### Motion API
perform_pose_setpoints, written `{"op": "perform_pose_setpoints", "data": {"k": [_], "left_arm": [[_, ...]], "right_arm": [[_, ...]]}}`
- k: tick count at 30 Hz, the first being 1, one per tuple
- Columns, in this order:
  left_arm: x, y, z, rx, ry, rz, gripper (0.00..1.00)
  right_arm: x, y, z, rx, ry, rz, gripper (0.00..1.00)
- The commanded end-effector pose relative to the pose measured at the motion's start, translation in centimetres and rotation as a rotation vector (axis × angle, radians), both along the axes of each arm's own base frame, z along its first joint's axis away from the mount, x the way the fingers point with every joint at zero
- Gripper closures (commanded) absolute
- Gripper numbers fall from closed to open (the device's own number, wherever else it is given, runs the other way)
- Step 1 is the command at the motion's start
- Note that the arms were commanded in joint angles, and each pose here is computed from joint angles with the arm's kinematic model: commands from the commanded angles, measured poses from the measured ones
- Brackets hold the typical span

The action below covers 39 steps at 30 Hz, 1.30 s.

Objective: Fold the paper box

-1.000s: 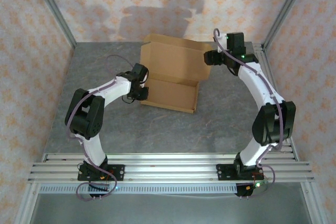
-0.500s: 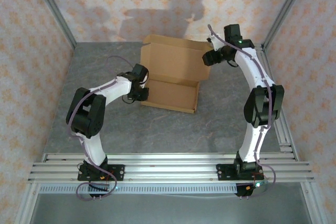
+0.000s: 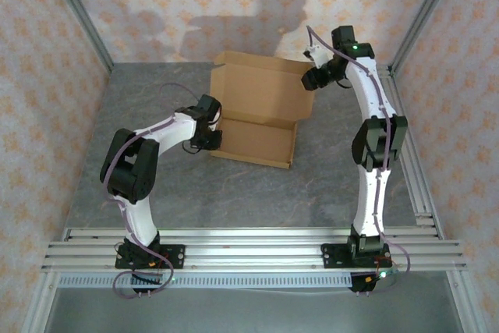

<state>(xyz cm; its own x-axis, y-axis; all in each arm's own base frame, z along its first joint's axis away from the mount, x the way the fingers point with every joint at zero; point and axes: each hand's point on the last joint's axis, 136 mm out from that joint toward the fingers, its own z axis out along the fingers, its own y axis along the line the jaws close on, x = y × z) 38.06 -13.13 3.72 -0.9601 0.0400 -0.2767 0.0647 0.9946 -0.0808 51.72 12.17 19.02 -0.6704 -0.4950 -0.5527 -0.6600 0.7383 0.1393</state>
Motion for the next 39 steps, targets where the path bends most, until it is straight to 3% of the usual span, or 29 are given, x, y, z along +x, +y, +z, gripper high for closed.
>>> {"op": "perform_pose_setpoints", "data": {"k": [1,4,7,9,12,15,20,30,33,35,39], "left_arm": [[0.7,0.0,0.4,-0.013,-0.012,-0.005,1.00],[0.8,-0.1,0.5,-0.016,-0.015,-0.004,1.00],[0.8,-0.1,0.6,-0.015,-0.015,-0.006,1.00],[0.7,0.0,0.5,-0.013,-0.013,-0.006,1.00],[0.6,0.0,0.4,-0.013,-0.012,-0.006,1.00],[0.7,0.0,0.3,-0.014,-0.012,-0.005,1.00],[0.7,0.0,0.3,-0.014,-0.012,-0.005,1.00],[0.6,-0.1,0.2,-0.019,-0.012,-0.007,1.00],[0.6,-0.1,0.1,-0.020,-0.011,-0.007,1.00],[0.6,-0.1,0.0,-0.021,-0.009,-0.006,1.00],[0.6,-0.1,0.0,-0.018,-0.008,-0.009,1.00]], "right_arm": [[-2.6,0.3,-0.1,-0.004,0.091,0.074,0.69],[-2.7,0.1,0.1,-0.017,0.088,0.072,0.79],[-2.9,-0.1,0.5,-0.027,0.080,0.068,0.70],[-2.9,-0.3,0.8,-0.040,0.071,0.063,0.69],[-3.0,-0.5,1.1,-0.052,0.067,0.066,0.83],[-3.2,-0.5,1.1,-0.053,0.069,0.069,0.81],[-3.0,-0.7,1.6,-0.060,0.053,0.055,0.67],[-2.4,-0.7,3.1,-0.055,0.002,0.031,0.65],[-2.4,-0.7,3.4,-0.049,-0.004,0.024,0.60],[-2.4,-0.7,3.6,-0.046,-0.007,0.025,0.61],[-2.5,-0.7,3.7,-0.048,-0.009,0.024,0.72]]}}
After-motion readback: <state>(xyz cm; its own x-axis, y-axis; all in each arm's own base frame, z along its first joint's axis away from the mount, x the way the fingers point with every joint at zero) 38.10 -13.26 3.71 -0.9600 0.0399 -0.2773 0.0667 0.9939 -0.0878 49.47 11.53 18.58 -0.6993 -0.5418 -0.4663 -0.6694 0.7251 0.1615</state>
